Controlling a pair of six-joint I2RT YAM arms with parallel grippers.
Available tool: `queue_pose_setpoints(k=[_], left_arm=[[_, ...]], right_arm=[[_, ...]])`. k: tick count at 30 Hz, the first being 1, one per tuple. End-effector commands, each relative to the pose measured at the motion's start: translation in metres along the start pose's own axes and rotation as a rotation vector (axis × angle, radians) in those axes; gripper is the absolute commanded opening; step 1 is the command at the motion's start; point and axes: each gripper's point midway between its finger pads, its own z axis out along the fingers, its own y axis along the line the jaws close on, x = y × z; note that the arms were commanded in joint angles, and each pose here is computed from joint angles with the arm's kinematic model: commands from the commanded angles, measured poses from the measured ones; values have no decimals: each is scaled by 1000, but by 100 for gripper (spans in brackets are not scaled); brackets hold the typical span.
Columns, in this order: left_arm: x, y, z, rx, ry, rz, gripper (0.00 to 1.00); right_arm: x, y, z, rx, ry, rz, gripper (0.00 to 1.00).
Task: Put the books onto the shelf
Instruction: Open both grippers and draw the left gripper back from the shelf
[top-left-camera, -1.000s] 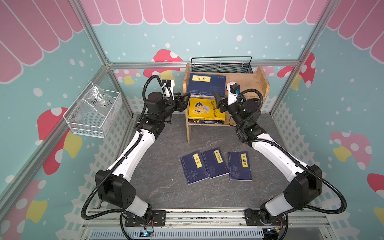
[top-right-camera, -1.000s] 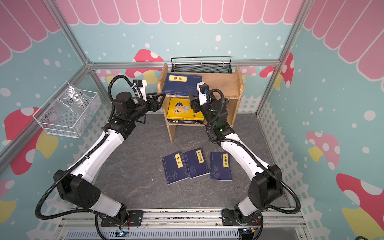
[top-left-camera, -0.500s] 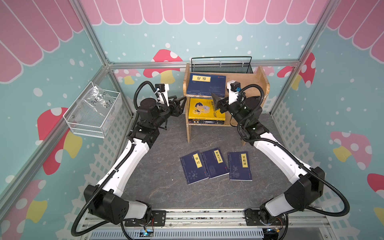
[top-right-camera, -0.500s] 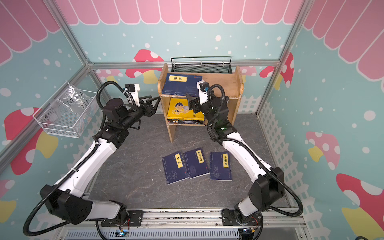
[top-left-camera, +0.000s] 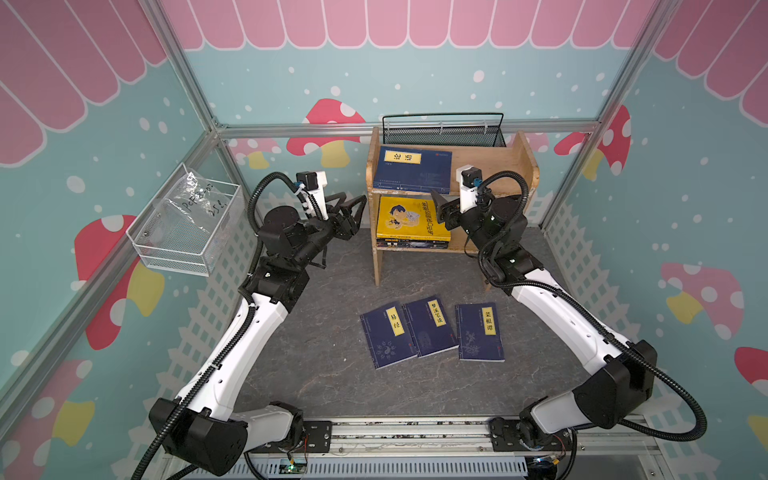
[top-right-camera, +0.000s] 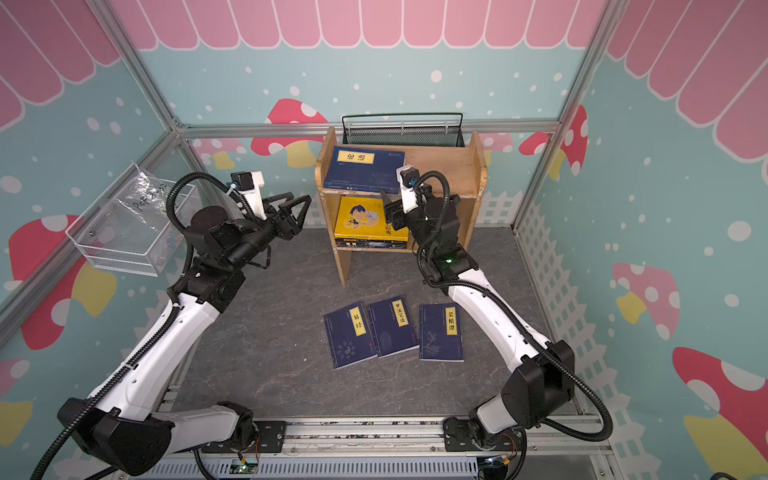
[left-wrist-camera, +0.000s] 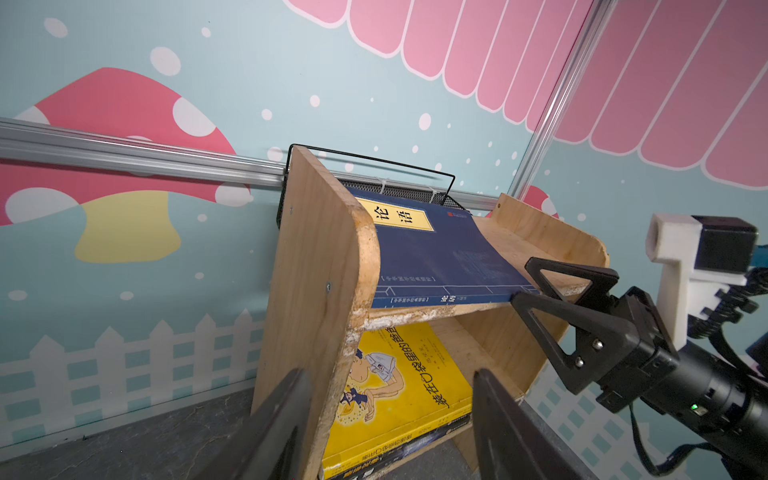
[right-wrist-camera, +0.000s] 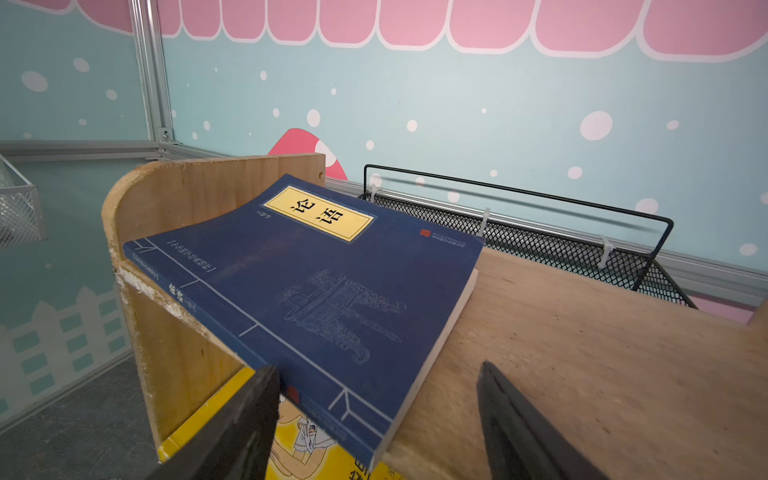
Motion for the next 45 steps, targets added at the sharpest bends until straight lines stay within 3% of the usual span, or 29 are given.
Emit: queue_pose_setpoints(k=[1,12,19,24,28,36,45], left_arm=[[-3,0,-7,-7,-10,16,63],[0,2,-3,-11,-2,15,64],[6,6,2,-16,12,6,63],[7,6,4,-13,8,-7,63],[8,6,3,-13,9,-12,63],[9,7,-7,-30,3,-7,63],[9,6,-19,-43,-7,1,63]], right_arm=[[16,-3,10,23,40,-31,75],[23,11,17,-55,47,-37,69],[3,16,3,-98,2,6,79],[-30,-12,-3,34,-41,122,88],[-38,-24,4,85,20,264,89],[-36,-9,14,-4,129,443,88],[-20,1,26,-36,194,523,86]])
